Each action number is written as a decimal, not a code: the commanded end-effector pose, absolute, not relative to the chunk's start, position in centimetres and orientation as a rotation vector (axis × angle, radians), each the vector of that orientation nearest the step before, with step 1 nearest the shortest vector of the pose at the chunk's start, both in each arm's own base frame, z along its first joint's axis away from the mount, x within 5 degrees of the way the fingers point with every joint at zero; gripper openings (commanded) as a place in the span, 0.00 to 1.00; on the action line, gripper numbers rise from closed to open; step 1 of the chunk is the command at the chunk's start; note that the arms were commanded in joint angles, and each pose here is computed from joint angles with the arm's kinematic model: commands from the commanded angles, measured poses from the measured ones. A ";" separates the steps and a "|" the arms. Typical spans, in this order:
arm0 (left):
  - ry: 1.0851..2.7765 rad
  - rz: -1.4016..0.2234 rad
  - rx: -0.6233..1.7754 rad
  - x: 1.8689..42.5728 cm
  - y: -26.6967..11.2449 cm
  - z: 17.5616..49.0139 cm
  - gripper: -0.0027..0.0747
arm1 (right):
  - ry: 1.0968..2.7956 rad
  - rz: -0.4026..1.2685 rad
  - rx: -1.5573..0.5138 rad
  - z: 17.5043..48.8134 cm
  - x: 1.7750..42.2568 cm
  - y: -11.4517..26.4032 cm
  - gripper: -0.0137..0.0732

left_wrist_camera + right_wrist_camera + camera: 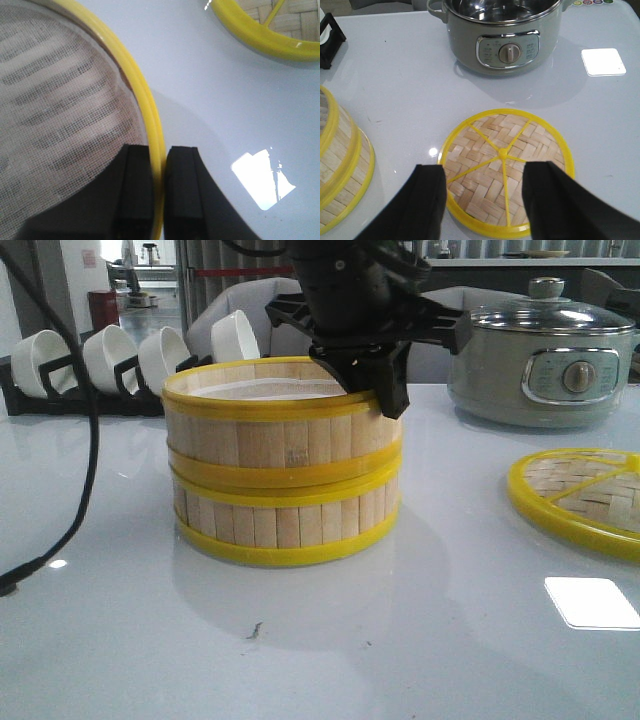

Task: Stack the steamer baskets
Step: 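Carry the basket over the middle basket and lower it on top, then open the left gripper and raise it away from the stack, then lower the right gripper onto the lid's yellow spoke hub and grip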

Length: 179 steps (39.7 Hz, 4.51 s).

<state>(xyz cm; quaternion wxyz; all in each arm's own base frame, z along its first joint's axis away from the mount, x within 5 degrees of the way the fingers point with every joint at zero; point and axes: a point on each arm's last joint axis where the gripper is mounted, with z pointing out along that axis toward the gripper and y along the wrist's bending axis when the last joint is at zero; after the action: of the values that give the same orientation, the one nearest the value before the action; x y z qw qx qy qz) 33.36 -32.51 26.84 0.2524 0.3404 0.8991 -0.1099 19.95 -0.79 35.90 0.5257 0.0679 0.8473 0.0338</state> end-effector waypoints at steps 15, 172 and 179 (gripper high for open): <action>2.287 -0.377 0.879 32.8 -32.7 31.6 0.61 | 1.908 0.068 0.148 37.9 20.0 -0.9 0.68; 1.800 -0.230 0.153 9.9 -2.5 33.3 0.15 | 2.314 0.153 0.203 32.9 21.9 -0.5 0.53; 1.800 -0.230 0.153 9.9 -2.5 33.3 0.15 | 2.362 0.149 0.217 31.4 24.0 -0.6 0.53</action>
<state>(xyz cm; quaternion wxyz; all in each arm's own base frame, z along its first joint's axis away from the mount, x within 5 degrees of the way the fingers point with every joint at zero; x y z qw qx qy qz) 9.79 -2.35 31.50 0.5668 0.0702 0.8166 -0.0831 22.62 -0.48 30.22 0.3326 0.0855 0.9374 0.0580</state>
